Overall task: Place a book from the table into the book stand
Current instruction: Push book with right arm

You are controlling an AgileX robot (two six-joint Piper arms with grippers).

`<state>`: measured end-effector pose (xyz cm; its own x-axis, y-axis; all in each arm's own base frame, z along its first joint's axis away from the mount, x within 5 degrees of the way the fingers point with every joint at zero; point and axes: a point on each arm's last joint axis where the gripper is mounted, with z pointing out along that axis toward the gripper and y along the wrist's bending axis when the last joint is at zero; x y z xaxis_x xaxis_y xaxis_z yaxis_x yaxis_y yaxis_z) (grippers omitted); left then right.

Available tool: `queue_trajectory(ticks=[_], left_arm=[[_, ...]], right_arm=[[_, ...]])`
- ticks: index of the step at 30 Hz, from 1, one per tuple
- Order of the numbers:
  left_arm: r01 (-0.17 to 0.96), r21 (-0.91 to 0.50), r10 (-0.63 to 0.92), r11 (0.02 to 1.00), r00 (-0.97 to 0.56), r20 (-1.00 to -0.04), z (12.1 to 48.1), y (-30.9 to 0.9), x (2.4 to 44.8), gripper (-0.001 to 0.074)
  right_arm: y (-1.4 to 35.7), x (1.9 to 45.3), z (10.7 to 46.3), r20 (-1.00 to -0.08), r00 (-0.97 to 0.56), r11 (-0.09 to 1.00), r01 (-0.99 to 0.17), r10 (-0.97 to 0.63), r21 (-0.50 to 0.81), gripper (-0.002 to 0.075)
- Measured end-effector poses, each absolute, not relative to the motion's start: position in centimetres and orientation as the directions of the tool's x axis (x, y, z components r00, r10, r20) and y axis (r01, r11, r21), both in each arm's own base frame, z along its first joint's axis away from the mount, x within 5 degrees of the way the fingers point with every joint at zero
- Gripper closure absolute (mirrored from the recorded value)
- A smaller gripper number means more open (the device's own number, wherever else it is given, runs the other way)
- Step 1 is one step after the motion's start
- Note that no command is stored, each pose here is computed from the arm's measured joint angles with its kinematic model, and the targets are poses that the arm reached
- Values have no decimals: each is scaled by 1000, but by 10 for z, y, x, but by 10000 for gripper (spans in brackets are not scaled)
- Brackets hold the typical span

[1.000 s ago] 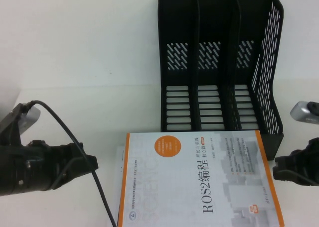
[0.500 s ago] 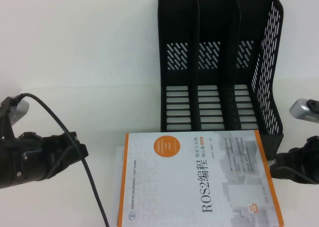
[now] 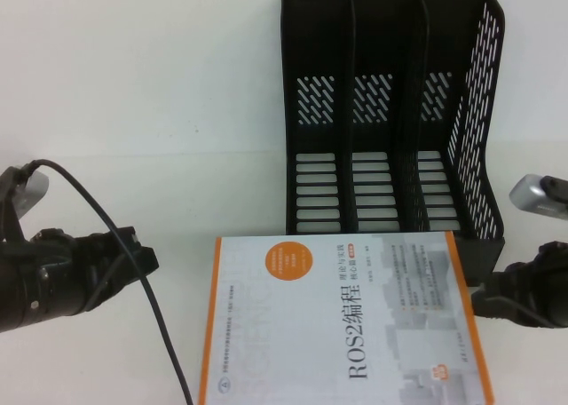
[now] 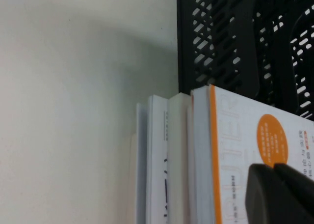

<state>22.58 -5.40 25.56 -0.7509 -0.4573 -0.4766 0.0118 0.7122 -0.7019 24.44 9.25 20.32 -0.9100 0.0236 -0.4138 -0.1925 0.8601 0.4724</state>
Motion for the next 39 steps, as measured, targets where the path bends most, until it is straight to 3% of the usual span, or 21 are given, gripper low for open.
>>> queue_trajectory(ticks=[5,8,13,17,20,28,39], left_arm=[[41,-708,-440,705,-757,-483,259,-56,226,732],[65,-713,-430,698,-759,-490,264,-58,227,670],[100,-720,-415,686,-759,-501,274,-60,230,410],[131,-727,-386,674,-777,-498,280,-60,232,297],[120,-764,-375,634,-817,-439,279,-52,237,277],[-3,-856,-437,517,-861,-261,255,11,248,269],[-105,-888,-409,448,-907,-99,199,25,269,242]], right_arm=[[108,241,204,-442,-897,856,-246,-23,455,725],[118,238,204,-458,-888,852,-276,-48,446,725],[123,240,196,-436,-899,853,-262,-46,451,725],[125,245,190,-415,-909,854,-240,-32,461,725],[128,249,190,-409,-912,849,-238,-29,471,725],[131,256,193,-407,-913,841,-246,-35,481,725],[133,258,191,-401,-916,833,-237,-20,499,725]])
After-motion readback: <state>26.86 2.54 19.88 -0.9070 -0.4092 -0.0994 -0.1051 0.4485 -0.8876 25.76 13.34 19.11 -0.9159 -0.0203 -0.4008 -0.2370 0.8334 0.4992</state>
